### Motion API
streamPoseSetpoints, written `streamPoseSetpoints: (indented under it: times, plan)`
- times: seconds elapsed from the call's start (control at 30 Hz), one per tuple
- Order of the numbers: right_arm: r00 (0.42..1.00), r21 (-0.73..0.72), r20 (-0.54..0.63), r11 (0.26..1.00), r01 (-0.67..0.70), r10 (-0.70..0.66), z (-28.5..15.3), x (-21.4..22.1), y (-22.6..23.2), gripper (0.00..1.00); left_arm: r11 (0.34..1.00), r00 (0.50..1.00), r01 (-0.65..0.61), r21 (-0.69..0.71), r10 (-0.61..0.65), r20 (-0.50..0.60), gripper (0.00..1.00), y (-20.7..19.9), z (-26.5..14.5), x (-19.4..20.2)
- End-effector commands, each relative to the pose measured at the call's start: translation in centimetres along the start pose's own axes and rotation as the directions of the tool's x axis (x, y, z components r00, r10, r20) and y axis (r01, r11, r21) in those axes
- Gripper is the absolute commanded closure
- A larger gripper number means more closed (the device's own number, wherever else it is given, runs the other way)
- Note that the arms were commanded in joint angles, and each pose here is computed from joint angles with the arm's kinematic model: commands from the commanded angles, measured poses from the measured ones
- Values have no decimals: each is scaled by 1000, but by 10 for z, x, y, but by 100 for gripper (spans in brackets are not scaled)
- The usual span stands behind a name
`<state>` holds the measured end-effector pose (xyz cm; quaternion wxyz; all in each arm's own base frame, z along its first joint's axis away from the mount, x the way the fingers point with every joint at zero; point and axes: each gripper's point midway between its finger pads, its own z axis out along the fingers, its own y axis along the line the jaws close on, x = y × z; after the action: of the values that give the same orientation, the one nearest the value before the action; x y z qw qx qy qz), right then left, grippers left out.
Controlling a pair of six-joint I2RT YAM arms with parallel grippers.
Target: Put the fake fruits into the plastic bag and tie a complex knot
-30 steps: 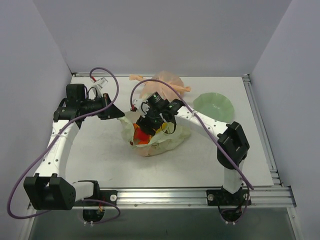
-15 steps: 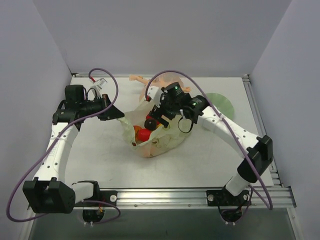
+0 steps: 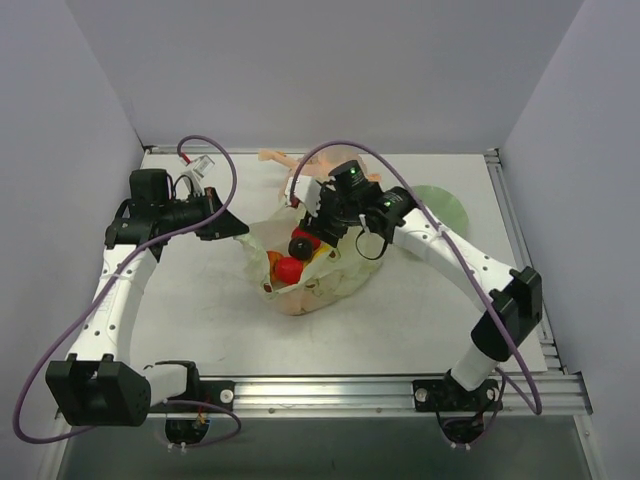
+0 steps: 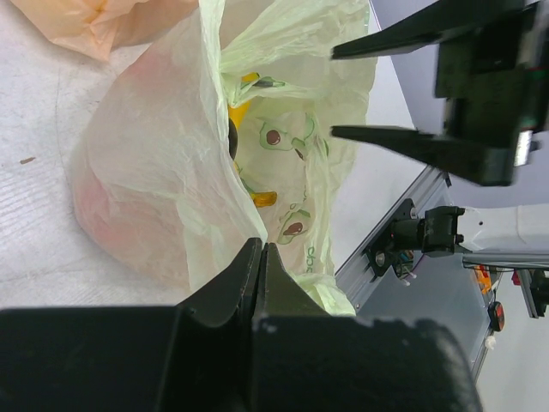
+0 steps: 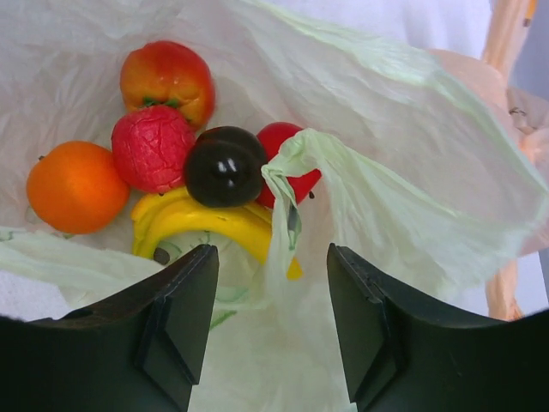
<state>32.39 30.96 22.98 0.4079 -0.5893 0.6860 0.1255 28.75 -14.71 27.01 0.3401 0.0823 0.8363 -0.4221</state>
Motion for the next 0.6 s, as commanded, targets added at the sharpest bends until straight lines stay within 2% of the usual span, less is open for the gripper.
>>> streamPoseSetpoints:
  times: [0.0, 0.17, 0.27, 0.57]
  plan:
    - [994, 16, -32, 994, 106, -105, 15, -8, -1, 48, 998, 998, -50, 28, 49, 46, 100, -11, -6, -12]
    - [969, 29, -155, 980, 198, -191, 47, 13, -1, 48, 999, 998, -48, 25, 47, 48, 100, -12, -7, -9]
    - [959, 63, -212, 976, 208, -190, 62, 25, -12, 46, 998, 997, -53, 23, 52, 51, 100, -12, -8, -8]
    - [939, 175, -295, 956, 236, -178, 64, 41, -44, 47, 998, 997, -54, 24, 53, 52, 100, -13, -10, -3]
